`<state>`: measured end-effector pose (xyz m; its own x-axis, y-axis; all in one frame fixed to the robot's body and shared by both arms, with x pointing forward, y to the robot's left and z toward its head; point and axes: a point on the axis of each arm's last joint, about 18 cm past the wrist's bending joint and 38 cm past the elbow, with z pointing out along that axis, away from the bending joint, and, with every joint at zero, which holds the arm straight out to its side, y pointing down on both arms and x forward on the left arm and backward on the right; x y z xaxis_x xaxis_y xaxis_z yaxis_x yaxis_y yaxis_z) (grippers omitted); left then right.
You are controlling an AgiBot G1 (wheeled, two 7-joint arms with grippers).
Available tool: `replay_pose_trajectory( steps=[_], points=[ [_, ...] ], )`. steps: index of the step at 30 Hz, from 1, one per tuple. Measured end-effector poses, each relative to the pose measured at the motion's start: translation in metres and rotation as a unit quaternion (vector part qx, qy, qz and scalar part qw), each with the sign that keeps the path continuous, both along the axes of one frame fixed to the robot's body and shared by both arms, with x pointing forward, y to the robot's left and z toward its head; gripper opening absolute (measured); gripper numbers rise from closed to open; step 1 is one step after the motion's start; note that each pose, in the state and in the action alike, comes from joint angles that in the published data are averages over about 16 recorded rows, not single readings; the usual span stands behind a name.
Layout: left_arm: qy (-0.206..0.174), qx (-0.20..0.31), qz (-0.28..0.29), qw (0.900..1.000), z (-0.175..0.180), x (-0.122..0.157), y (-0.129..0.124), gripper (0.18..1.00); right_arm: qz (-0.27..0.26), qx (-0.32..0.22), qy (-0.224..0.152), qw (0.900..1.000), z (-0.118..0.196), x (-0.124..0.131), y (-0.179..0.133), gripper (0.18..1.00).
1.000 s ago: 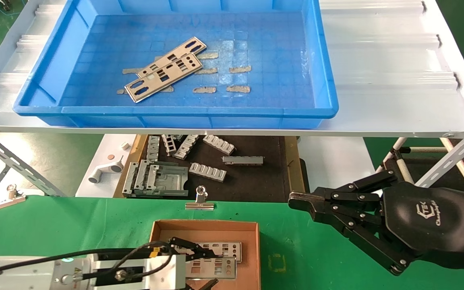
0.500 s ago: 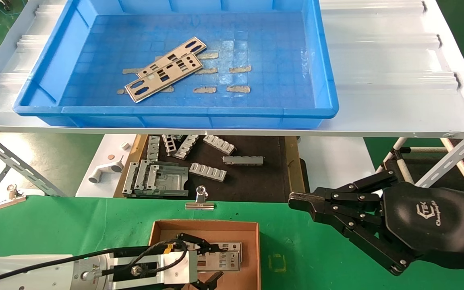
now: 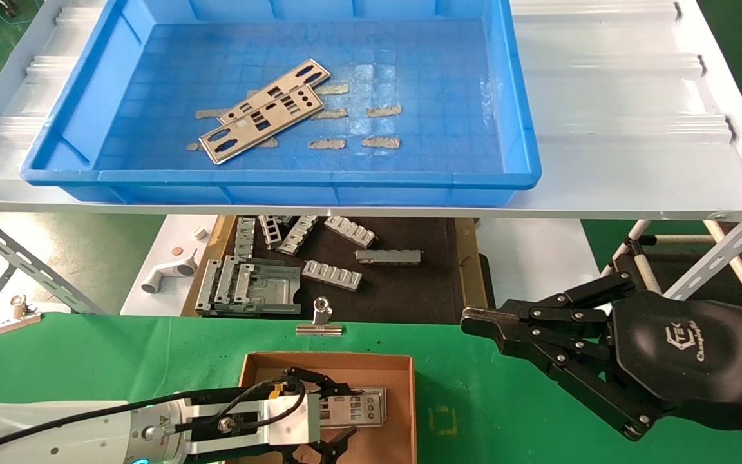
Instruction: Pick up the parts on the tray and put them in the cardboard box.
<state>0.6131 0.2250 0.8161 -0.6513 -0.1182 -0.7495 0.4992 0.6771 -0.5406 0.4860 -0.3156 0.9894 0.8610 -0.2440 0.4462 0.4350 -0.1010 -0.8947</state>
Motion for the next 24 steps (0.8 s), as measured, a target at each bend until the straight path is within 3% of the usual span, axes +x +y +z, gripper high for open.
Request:
replay_pose_trajectory(
  steps=[11, 24],
  points=[
    [-0.006, -0.005, 0.0, 1.0, 0.004, 0.004, 0.003, 0.509, 0.0, 0.0, 0.0, 1.0, 0.0, 0.0, 0.0, 0.191],
    [0.021, -0.05, -0.019, 0.9984, 0.022, -0.013, 0.014, 0.753, 0.0, 0.0, 0.0, 1.0, 0.0, 0.0, 0.0, 0.192]
  ],
)
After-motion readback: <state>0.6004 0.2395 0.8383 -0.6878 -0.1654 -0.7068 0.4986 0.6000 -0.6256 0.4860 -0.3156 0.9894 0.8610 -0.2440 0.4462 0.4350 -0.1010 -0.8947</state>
